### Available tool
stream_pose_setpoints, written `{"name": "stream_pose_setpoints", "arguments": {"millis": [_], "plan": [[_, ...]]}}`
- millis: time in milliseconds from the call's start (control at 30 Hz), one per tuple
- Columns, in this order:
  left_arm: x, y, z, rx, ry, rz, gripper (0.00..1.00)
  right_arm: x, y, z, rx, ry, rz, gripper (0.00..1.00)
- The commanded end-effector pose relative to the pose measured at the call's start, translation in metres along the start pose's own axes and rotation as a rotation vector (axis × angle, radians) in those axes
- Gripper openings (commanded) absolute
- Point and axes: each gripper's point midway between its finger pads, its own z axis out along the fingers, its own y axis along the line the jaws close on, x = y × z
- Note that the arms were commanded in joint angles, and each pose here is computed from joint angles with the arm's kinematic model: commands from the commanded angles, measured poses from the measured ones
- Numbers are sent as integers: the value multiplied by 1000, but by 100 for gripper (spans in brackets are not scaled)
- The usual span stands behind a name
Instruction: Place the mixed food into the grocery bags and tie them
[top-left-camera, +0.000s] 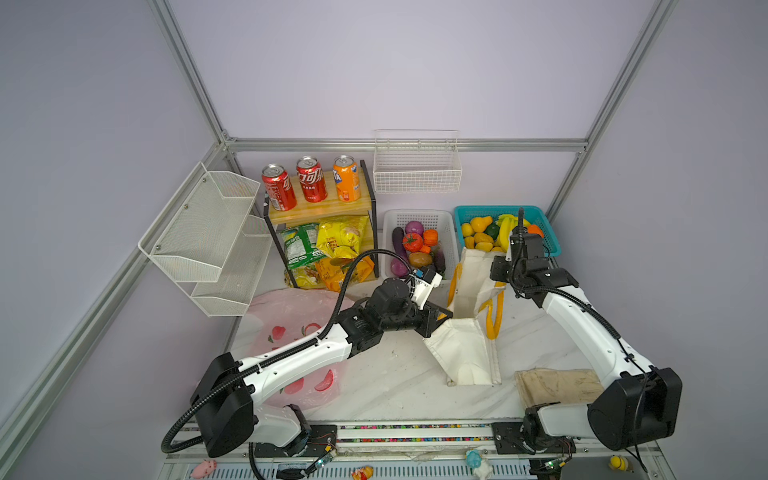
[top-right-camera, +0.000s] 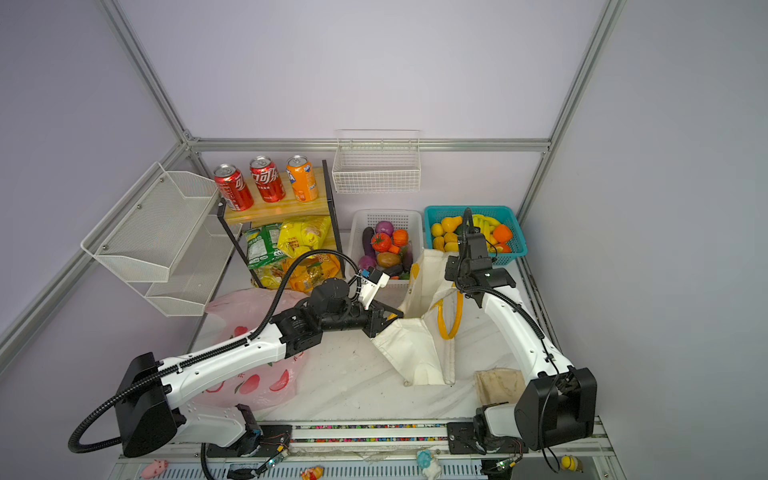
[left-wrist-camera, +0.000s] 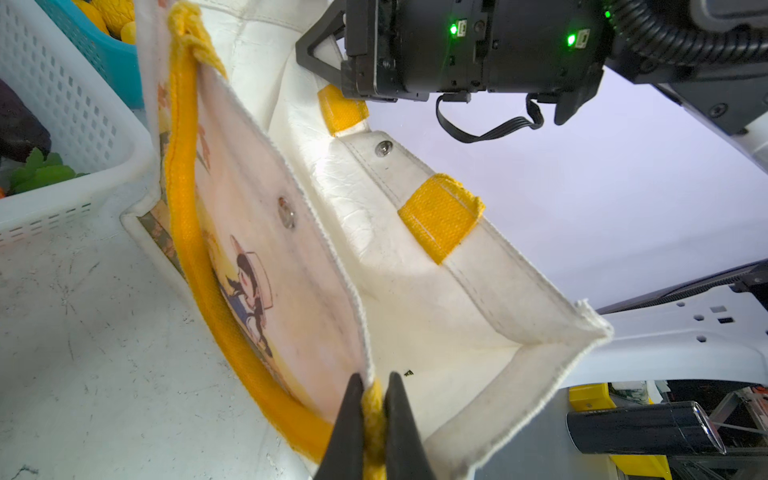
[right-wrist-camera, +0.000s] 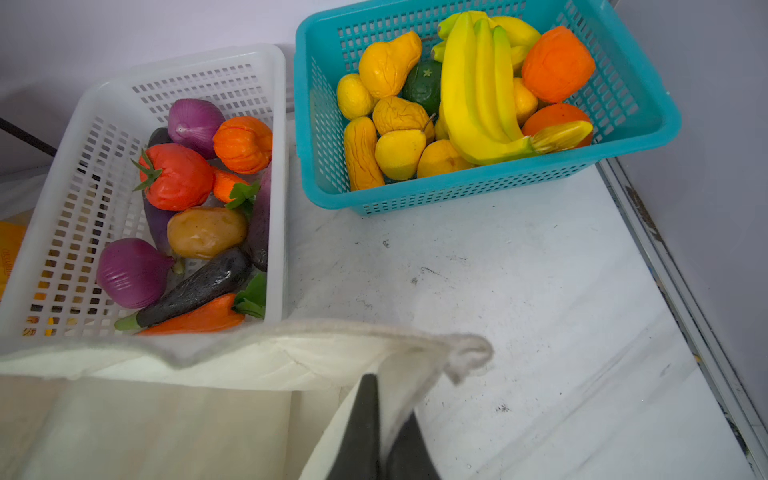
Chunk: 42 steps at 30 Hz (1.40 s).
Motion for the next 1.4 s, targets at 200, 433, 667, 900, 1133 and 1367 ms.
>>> {"name": "stream_pose_setpoints", "arguments": {"millis": [200,433,667,900,1133,1367], "plan": [[3,-1,1,11,-46,81,0,-2,-12,-30,10,-73,33,2],[-19,42,-16,-272,-90,175,0,11,-22,-42,35,-58,46,1],[-47,81,-47,-382,-178,105,0,30,-31,-48,56,-34,50,2],[-50,92,-41,-386,-181,95,0,34,-9,-38,-71,-29,58,2],[-58,91,-41,-368,-194,105,29,38,-3,-31,-105,-23,65,7],[-65,77,-48,-301,-181,115,53,30,-2,-34,-108,-52,72,20]]}}
